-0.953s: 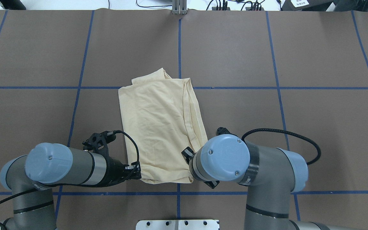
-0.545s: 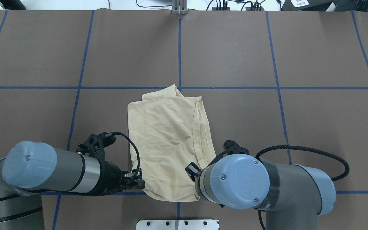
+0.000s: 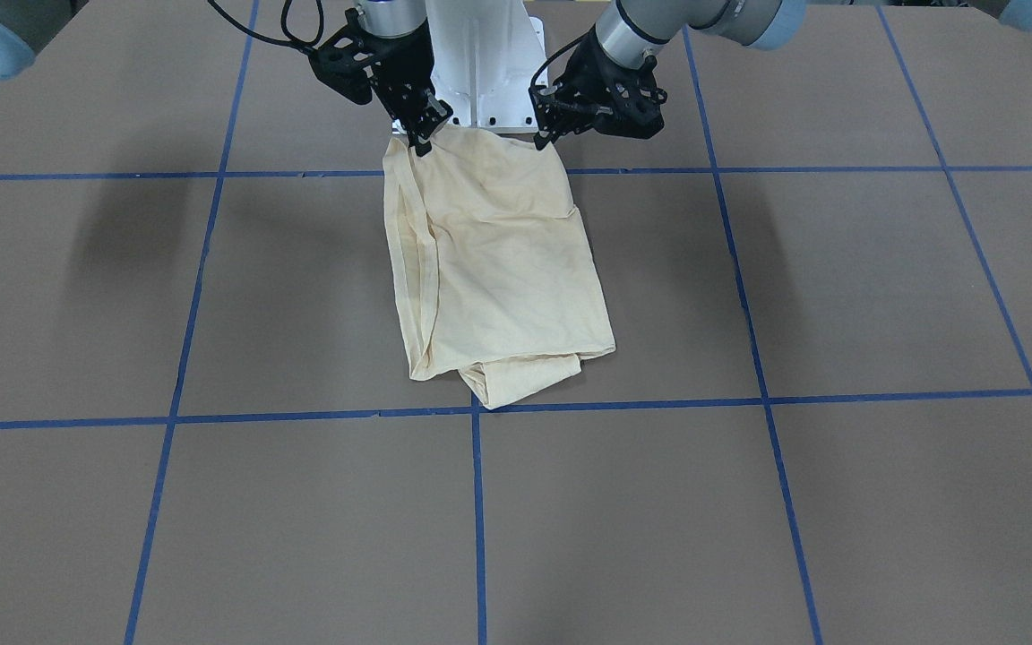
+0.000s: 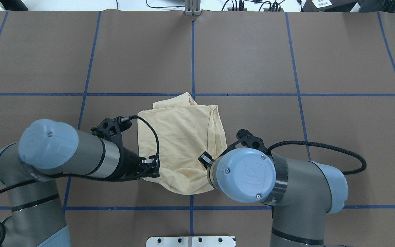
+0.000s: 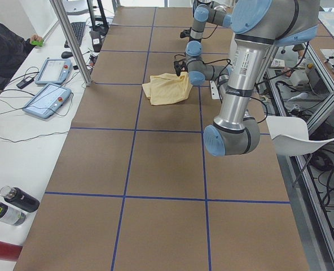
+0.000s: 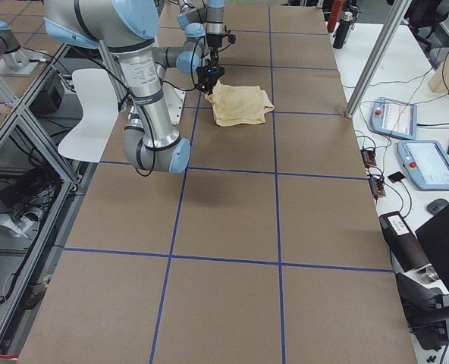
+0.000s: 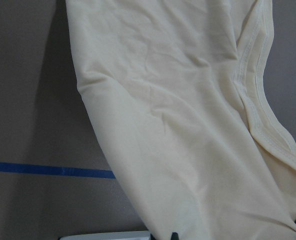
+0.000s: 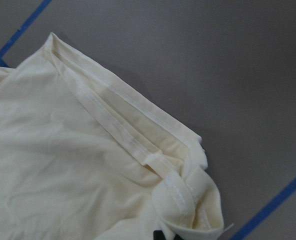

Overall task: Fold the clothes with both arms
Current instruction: 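Lift the near edge with both grippers and fold it over the shirt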

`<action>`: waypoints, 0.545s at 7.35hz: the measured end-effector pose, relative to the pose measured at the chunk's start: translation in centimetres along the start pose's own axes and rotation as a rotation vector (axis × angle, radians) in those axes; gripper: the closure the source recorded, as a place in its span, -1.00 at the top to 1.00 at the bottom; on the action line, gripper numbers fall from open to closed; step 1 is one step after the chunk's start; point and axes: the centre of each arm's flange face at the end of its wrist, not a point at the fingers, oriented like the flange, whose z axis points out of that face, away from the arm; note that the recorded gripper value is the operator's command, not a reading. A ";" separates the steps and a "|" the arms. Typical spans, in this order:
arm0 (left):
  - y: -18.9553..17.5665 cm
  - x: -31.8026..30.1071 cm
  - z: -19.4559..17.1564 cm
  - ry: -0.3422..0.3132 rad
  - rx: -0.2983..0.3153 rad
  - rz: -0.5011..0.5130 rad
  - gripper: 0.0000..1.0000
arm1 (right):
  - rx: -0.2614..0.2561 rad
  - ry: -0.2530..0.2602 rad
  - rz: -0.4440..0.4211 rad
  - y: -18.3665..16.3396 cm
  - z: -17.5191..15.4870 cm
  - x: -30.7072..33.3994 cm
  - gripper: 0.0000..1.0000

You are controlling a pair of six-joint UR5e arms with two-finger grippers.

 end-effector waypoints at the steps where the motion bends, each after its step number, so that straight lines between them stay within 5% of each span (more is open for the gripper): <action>1: -3.1 0.4 0.8 -0.022 0.045 0.014 -1.00 | 0.029 -0.026 0.007 -1.2 1.0 -2.6 -1.00; 4: -11.9 -0.7 0.6 -0.089 0.177 0.094 -1.00 | 0.098 -0.092 0.004 -5.4 4.2 -10.2 -1.00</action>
